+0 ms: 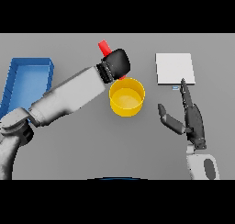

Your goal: Pick up the red beaker and tilt it to pour out 1 green nut into yellow bowl. Pick up the yellow bowl and place it on the metallic measuring scale.

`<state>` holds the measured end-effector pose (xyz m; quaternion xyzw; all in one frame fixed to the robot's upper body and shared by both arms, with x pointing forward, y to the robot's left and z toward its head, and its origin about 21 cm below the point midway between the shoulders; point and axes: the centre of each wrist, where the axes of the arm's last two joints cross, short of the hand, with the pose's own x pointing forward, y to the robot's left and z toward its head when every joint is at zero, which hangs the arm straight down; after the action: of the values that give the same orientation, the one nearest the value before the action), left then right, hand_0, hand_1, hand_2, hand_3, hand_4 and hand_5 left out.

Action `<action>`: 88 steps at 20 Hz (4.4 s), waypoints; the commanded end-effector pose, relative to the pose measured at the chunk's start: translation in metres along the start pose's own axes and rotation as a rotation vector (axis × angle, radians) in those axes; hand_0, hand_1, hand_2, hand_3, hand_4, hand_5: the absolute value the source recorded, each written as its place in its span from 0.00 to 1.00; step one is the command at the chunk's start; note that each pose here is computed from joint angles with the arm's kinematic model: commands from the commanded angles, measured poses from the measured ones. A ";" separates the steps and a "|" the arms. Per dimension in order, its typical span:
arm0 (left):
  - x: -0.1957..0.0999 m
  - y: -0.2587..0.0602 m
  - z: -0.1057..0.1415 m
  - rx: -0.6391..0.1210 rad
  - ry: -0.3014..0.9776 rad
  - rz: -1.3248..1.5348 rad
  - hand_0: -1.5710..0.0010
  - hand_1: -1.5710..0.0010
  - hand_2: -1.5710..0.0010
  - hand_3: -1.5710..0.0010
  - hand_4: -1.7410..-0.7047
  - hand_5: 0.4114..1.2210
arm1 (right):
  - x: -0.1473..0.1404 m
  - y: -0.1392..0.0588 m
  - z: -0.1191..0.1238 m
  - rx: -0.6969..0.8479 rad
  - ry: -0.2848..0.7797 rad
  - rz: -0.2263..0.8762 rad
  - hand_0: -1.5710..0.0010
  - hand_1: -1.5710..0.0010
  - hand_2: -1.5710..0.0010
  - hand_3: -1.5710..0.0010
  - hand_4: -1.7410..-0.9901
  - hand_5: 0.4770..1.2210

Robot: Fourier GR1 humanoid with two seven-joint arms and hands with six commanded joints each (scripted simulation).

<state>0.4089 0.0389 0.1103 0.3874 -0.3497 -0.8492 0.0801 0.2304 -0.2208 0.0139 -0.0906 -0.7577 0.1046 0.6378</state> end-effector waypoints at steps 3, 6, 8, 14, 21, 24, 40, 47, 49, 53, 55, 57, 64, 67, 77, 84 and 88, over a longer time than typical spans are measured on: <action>0.003 0.004 -0.002 -0.005 -0.014 -0.158 0.00 0.00 0.00 0.00 0.01 1.00 | -0.003 0.001 0.005 0.010 0.012 0.010 1.00 1.00 1.00 1.00 0.76 0.20; 0.007 0.013 -0.006 -0.011 -0.028 -0.271 0.00 0.00 0.00 0.00 0.01 1.00 | -0.002 0.001 0.004 0.001 0.013 0.013 1.00 1.00 1.00 1.00 0.77 0.20; 0.008 0.014 -0.007 -0.023 -0.024 -0.329 0.00 0.00 0.00 0.00 0.01 1.00 | -0.002 -0.002 0.006 0.001 -0.004 0.037 1.00 1.00 1.00 1.00 0.78 0.20; 0.015 0.031 -0.011 -0.020 -0.036 -0.472 0.00 0.00 0.00 0.00 0.02 1.00 | -0.003 -0.001 0.005 -0.001 0.005 0.036 1.00 1.00 1.00 1.00 0.79 0.21; -0.050 0.076 0.006 0.008 0.087 -0.542 0.00 0.00 0.00 0.00 0.02 1.00 | -0.002 0.002 0.003 0.013 -0.037 0.013 1.00 1.00 1.00 1.00 0.78 0.24; -0.110 0.098 0.029 0.061 0.261 -0.436 0.00 0.00 0.00 0.20 0.01 1.00 | -0.005 0.001 0.003 0.014 -0.024 0.029 1.00 1.00 1.00 1.00 0.77 0.25; -0.254 -0.095 0.153 0.348 1.026 1.221 0.00 0.00 0.00 0.02 0.00 1.00 | 0.002 0.003 -0.007 0.068 -0.052 -0.034 1.00 1.00 1.00 1.00 0.82 0.23; -0.225 -0.173 0.159 0.323 1.260 1.590 0.00 0.00 0.00 0.07 0.00 1.00 | -0.007 0.000 -0.006 0.080 -0.058 -0.014 1.00 1.00 1.00 1.00 0.74 0.29; -0.210 -0.191 0.155 0.326 1.279 1.669 0.00 0.00 0.00 0.11 0.00 1.00 | -0.005 0.003 -0.006 0.082 -0.057 -0.005 1.00 1.00 1.00 1.00 0.73 0.31; -0.179 -0.224 0.149 0.340 1.309 1.771 0.00 0.00 0.00 0.12 0.00 1.00 | -0.006 0.000 -0.010 0.084 -0.058 -0.002 1.00 1.00 1.00 1.00 0.71 0.31; -0.165 -0.233 0.148 0.349 1.323 1.799 0.00 0.00 0.00 0.12 0.00 1.00 | -0.008 0.001 -0.009 0.083 -0.055 0.002 1.00 1.00 1.00 1.00 0.72 0.30; -0.151 -0.239 0.147 0.330 1.341 1.822 0.00 0.00 0.00 0.11 0.00 1.00 | -0.009 0.003 -0.005 0.082 -0.059 -0.003 1.00 1.00 1.00 1.00 0.72 0.29; -0.092 -0.227 0.166 0.181 1.272 1.896 0.00 0.00 0.00 0.10 0.08 0.59 | -0.007 0.006 -0.007 0.082 -0.048 -0.009 1.00 1.00 1.00 1.00 0.77 0.27; -0.083 -0.217 0.183 0.146 1.097 1.855 0.05 0.12 0.17 0.30 0.57 0.41 | -0.005 0.003 -0.010 0.081 -0.038 0.005 1.00 1.00 1.00 1.00 0.78 0.26; -0.079 -0.228 0.190 0.047 0.980 1.790 0.89 0.91 0.91 0.92 0.98 0.29 | -0.005 0.001 -0.007 0.088 -0.053 0.007 1.00 1.00 1.00 1.00 0.77 0.28; -0.081 -0.222 0.186 0.186 0.995 1.773 0.98 0.98 0.98 0.98 0.99 0.33 | 0.002 0.005 -0.009 0.162 -0.070 0.118 1.00 1.00 1.00 1.00 0.81 0.30; -0.081 -0.219 0.188 0.220 0.988 1.784 0.99 0.99 0.99 0.99 0.99 0.33 | 0.019 -0.001 -0.035 0.380 -0.122 0.356 1.00 1.00 1.00 1.00 0.73 0.32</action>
<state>0.3603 0.3337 0.1011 0.2973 -0.5146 -0.1895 0.7816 0.2622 -0.2150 0.0383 -0.0948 -0.7339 0.3606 0.5678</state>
